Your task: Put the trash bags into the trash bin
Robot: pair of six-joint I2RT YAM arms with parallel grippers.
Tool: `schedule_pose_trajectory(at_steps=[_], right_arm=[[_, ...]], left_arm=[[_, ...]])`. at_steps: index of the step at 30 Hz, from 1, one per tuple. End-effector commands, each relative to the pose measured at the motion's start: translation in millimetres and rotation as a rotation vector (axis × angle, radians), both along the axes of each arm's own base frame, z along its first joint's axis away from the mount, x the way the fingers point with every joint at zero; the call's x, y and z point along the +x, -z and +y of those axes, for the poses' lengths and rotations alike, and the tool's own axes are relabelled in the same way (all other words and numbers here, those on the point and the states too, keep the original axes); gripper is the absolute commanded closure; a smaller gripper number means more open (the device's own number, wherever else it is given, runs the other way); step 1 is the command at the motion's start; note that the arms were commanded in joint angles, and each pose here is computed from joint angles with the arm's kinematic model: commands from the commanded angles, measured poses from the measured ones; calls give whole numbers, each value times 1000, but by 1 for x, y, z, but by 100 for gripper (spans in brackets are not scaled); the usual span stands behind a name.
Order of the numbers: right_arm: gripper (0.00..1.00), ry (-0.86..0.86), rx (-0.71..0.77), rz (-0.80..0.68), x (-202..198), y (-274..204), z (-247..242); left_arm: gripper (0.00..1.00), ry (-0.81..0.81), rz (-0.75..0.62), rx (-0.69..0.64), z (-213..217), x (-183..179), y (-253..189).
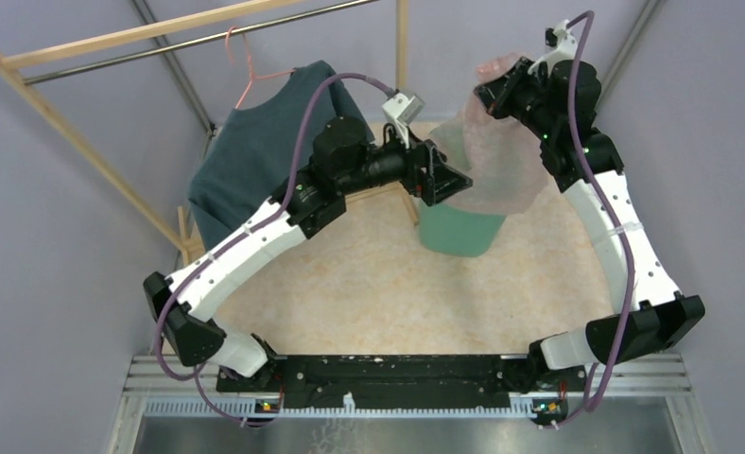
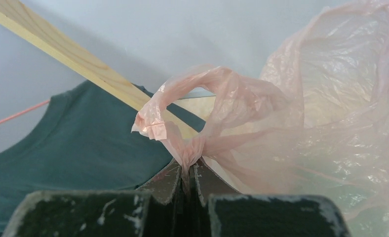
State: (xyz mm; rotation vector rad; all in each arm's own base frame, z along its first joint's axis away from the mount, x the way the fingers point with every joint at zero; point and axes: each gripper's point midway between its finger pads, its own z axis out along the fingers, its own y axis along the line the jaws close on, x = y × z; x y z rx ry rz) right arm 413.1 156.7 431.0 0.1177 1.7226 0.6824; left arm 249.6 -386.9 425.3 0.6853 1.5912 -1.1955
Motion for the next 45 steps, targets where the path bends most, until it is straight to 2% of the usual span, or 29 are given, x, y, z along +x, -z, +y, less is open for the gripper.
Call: schedule_pose_trajectory(at_steps=[1,3,5,11,14,15,17,21,24,28,30,32,35,38,40,43,45], right_arm=[[100,2,127,-47,-10,-35,0],[100,-7,153,-53,-14,-41,2],[100,-25,176,-50,-18,-43,5],[100,-74,288,-36,-26,-37,13],[100,-117,305,-17,-24,-26,17],[100,-123,292,-5,-24,-18,16],[100,-124,230,0,-23,-1,11],[100,-84,20,25,-22,39,-4],[100,-46,-100,61,-21,64,-17],[100,-37,-160,62,-28,69,-24],[100,-48,-149,41,-35,58,-23],[100,-69,-129,20,-42,47,-20],[100,-104,-107,2,-53,34,-15],[100,-136,-89,-20,-62,22,-11],[100,-149,-84,-30,-67,17,-10],[100,-163,-85,-24,-70,18,-8],[100,-175,-85,-17,-71,20,-7]], left_arm=[[1,109,62,-54,-38,6,14],[4,68,90,-29,-53,28,34],[12,-33,76,-8,-60,57,41],[55,-471,12,145,-40,155,87],[67,-537,32,230,-32,173,104],[68,-535,34,240,-29,172,104],[62,-456,20,223,-32,156,98],[39,-230,30,145,-40,105,72],[23,-144,53,124,-33,77,58],[11,-192,35,127,-6,64,38],[4,-257,22,141,10,67,35],[1,-364,29,172,30,78,40],[1,-542,86,219,65,103,59],[1,-562,154,223,77,119,78],[6,-535,168,221,73,125,83],[19,-464,164,210,54,130,84],[46,-433,176,203,42,134,83]])
